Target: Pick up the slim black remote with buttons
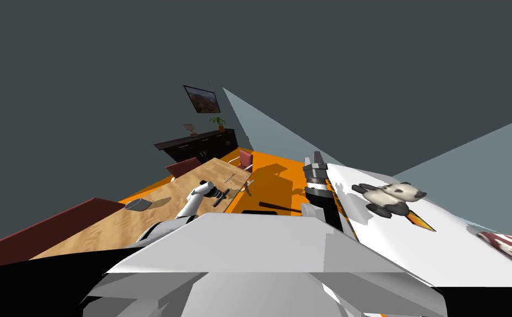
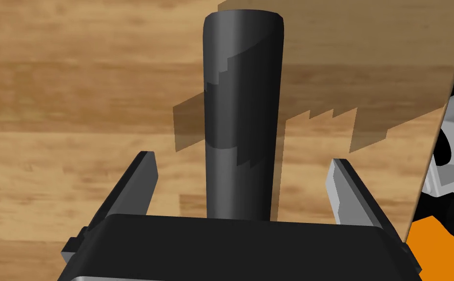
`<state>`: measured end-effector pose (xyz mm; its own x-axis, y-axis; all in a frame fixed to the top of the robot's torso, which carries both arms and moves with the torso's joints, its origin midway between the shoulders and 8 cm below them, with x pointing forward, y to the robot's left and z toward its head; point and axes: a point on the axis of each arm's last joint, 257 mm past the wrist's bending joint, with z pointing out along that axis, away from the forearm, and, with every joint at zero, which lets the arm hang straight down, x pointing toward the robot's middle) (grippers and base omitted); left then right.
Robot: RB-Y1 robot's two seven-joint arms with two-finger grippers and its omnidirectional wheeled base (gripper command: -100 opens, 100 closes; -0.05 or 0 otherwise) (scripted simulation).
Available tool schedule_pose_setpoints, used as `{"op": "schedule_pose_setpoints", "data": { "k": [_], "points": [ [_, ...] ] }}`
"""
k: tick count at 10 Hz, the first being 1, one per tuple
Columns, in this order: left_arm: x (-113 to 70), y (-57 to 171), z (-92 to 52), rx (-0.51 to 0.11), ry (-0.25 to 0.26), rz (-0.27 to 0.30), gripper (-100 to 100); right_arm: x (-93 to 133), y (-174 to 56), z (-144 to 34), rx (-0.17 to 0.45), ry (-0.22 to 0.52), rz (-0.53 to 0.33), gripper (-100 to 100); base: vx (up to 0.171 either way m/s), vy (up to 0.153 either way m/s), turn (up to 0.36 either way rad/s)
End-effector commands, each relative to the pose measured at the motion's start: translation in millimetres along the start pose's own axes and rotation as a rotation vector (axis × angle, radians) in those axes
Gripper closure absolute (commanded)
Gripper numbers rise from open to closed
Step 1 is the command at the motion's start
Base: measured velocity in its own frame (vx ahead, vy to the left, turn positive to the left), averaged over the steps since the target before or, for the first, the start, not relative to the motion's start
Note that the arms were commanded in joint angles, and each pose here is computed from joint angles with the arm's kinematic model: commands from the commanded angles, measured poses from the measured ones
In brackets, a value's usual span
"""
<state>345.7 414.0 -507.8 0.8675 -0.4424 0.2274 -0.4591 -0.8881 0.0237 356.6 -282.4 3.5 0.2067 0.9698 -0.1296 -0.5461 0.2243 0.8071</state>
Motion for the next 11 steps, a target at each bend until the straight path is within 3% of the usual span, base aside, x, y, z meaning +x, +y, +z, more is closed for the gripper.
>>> {"op": "schedule_pose_setpoints", "data": {
  "k": [1,2,3,7,8,9,11],
  "points": [
    [-2.7,4,8.0,0.001,0.001,0.002,-100,0,0,0.0,0.0,0.0,0.0,0,0.039,0.014,0.006],
    [-1.6,3,5.2,0.0,0.0,0.0,-100,0,0,0.0,0.0,0.0,0.0,0,0.017,0.006,0.0],
    [-1.6,3,5.7,0.001,0.001,0.001,100,0,0,0.0,0.0,0.0,0.0,0,0.0,0.0,0.0],
    [-1.6,4,5.9,0.0,0.001,0.001,100,0,0,0.0,0.0,0.0,0.0,0,0.0,0.0,0.0],
    [-1.6,4,5.9,0.0,0.001,0.001,0,0,0,0.0,0.0,0.0,0.0,0,0.0,0.0,0.0],
    [1.3,-3,-3.5,0.002,0.001,0.0,100,0,0,0.0,0.0,0.0,0.0,0,-0.025,-0.013,-0.01],
    [5.3,-10,-15.2,0.002,0.001,-0.001,100,0,0,0.0,0.0,0.0,0.0,0,-0.048,-0.019,-0.01]
  ]
}}
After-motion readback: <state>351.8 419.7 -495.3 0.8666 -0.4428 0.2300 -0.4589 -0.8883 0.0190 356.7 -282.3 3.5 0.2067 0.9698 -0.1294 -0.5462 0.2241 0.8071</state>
